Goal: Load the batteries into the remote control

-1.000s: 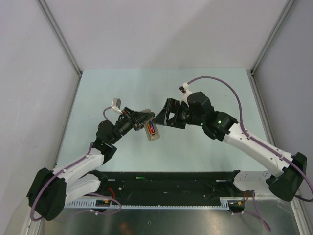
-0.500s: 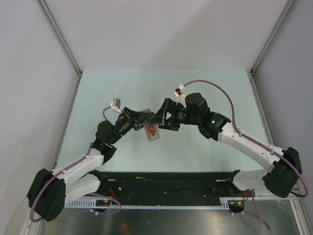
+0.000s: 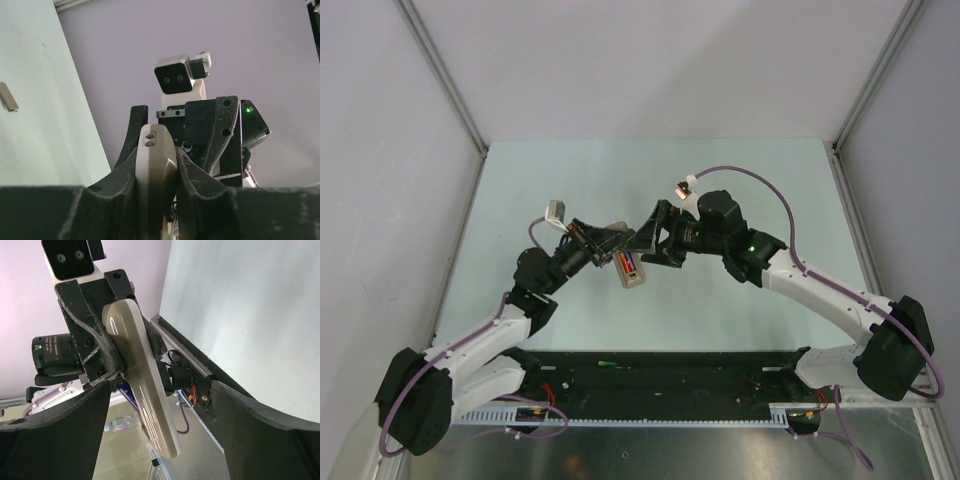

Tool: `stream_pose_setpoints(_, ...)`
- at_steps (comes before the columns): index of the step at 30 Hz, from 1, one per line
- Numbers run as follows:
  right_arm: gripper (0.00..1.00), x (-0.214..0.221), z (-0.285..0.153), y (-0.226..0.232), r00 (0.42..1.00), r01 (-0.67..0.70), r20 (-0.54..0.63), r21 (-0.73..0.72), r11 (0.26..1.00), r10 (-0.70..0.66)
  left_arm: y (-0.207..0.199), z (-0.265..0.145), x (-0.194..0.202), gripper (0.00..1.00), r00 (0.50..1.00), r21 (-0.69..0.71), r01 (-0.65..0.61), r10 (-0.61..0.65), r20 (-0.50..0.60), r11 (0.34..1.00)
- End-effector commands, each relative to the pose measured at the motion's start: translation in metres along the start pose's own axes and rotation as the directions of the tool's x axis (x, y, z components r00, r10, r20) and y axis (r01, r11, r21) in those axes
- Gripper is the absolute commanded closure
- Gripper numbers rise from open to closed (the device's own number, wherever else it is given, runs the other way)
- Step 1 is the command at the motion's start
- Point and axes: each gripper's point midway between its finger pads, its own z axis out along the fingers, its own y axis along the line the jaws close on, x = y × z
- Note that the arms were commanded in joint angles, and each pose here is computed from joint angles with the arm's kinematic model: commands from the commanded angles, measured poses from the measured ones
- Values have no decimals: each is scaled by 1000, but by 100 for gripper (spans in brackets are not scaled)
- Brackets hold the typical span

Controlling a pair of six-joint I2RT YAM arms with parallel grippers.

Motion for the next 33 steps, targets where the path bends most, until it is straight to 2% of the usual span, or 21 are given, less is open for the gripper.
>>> stream_pose_setpoints(1, 14, -4, 1, 7, 1000, -10, 9, -38, 999, 11, -21, -3, 0, 100, 999, 77, -40, 40, 1, 996)
stream_pose_setpoints(20, 17, -1, 5, -5, 999, -50, 4, -24, 998, 50, -29, -5, -2, 100, 999, 95, -45, 44, 13, 994)
stream_pose_setpoints(33, 26, 7, 7, -10, 997, -73, -11, -44, 996, 72, -54, -4, -8, 100, 998, 154, -53, 49, 31, 987)
